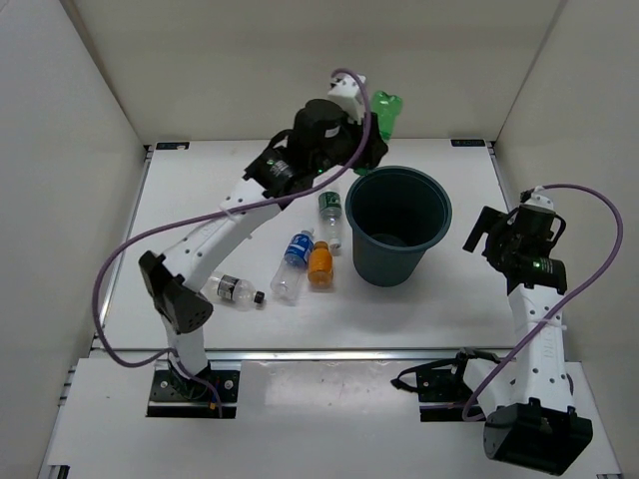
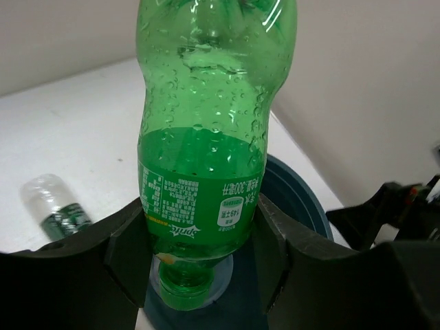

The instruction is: Put the plastic bottles in the bin

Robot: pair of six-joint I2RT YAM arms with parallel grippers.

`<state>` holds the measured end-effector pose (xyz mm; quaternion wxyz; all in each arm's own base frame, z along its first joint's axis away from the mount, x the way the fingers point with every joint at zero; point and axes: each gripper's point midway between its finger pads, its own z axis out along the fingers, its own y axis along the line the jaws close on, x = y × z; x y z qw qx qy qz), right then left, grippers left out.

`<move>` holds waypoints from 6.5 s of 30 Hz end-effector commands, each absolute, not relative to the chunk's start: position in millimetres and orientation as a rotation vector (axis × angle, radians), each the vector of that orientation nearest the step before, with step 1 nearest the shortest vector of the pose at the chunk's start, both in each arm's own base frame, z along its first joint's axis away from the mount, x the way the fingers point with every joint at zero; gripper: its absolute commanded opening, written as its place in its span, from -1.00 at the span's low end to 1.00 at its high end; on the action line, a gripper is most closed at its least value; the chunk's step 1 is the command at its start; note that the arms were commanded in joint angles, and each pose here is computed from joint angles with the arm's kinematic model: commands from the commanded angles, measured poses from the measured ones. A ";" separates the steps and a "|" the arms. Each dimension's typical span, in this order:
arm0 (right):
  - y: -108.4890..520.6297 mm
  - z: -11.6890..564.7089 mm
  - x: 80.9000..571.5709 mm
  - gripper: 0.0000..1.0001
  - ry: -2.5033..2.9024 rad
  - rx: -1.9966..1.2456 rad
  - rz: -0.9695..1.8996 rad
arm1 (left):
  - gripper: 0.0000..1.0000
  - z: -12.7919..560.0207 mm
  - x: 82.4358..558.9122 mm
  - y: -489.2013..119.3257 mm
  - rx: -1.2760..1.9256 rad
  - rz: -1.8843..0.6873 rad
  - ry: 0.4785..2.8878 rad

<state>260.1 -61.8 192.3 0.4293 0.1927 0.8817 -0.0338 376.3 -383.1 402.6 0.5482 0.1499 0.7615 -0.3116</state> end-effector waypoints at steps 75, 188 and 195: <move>407.6 56.8 302.9 0.95 2.660 -0.204 0.172 | 0.98 186.1 189.8 4.4 -0.563 0.123 2.307; -111.0 143.2 210.0 0.98 2.141 0.917 -0.312 | 0.79 362.1 377.9 -444.8 0.381 -0.846 1.934; -111.2 157.2 216.2 0.99 2.113 0.890 -0.307 | 0.97 370.9 367.1 -407.1 0.381 -0.785 1.923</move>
